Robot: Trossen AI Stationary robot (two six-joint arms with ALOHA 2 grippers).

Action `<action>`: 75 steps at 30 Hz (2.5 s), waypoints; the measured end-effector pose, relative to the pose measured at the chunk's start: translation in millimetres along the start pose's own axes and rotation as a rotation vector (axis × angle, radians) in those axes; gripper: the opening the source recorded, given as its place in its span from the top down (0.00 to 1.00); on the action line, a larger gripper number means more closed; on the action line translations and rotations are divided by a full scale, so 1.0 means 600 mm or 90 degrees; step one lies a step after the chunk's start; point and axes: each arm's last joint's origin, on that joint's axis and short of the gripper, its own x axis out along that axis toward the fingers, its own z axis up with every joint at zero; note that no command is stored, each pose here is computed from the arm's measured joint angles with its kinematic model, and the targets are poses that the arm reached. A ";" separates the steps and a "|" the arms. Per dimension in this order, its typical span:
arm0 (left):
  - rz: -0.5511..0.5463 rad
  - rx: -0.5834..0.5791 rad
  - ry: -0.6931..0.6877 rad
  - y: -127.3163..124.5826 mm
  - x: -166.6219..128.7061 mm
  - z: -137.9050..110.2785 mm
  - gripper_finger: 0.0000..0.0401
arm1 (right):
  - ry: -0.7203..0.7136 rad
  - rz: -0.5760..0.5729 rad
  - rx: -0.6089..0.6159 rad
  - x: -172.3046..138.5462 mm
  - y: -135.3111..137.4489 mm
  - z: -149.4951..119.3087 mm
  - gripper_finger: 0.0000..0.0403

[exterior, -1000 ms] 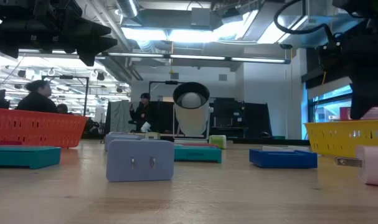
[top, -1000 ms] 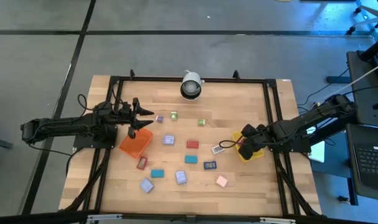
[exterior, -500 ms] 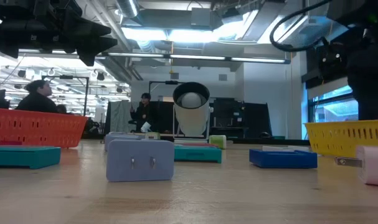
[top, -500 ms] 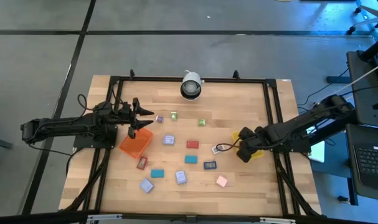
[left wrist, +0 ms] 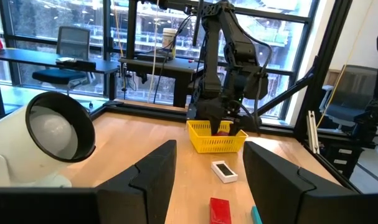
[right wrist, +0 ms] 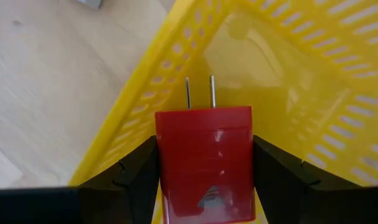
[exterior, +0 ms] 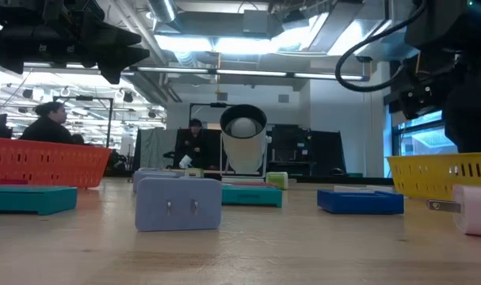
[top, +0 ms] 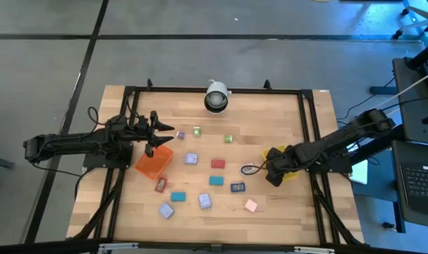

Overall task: Pick & Place Office items
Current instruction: Put the red charger adapter into the yellow basket, then put the right red digital clock into the orange basket

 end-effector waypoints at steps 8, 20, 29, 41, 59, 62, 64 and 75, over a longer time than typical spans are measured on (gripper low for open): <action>0.001 -0.001 0.007 0.000 0.000 -0.002 0.54 | -0.007 0.007 -0.004 0.002 0.003 0.002 0.42; 0.003 -0.003 0.019 0.001 0.000 -0.005 0.54 | -0.007 0.014 0.010 0.002 0.005 0.003 0.38; 0.003 0.002 0.018 0.001 0.000 -0.005 0.54 | -0.008 0.013 0.009 0.002 0.005 0.003 0.24; 0.003 0.002 0.018 0.001 0.000 -0.005 0.54 | -0.078 -0.035 0.015 -0.005 -0.004 0.006 0.29; 0.010 0.001 0.012 0.002 0.002 -0.004 0.52 | -0.301 -0.017 0.034 -0.109 -0.017 0.024 0.34; 0.007 0.024 -0.007 0.001 0.002 0.003 0.48 | -0.371 -0.039 0.018 -0.133 -0.011 0.035 0.34; 0.006 0.032 -0.013 -0.001 0.003 0.012 0.46 | -0.424 -0.069 0.018 -0.143 -0.011 0.040 0.34; 0.005 0.029 0.000 -0.002 0.005 0.022 0.42 | -0.643 -0.234 0.035 -0.161 -0.016 0.053 0.34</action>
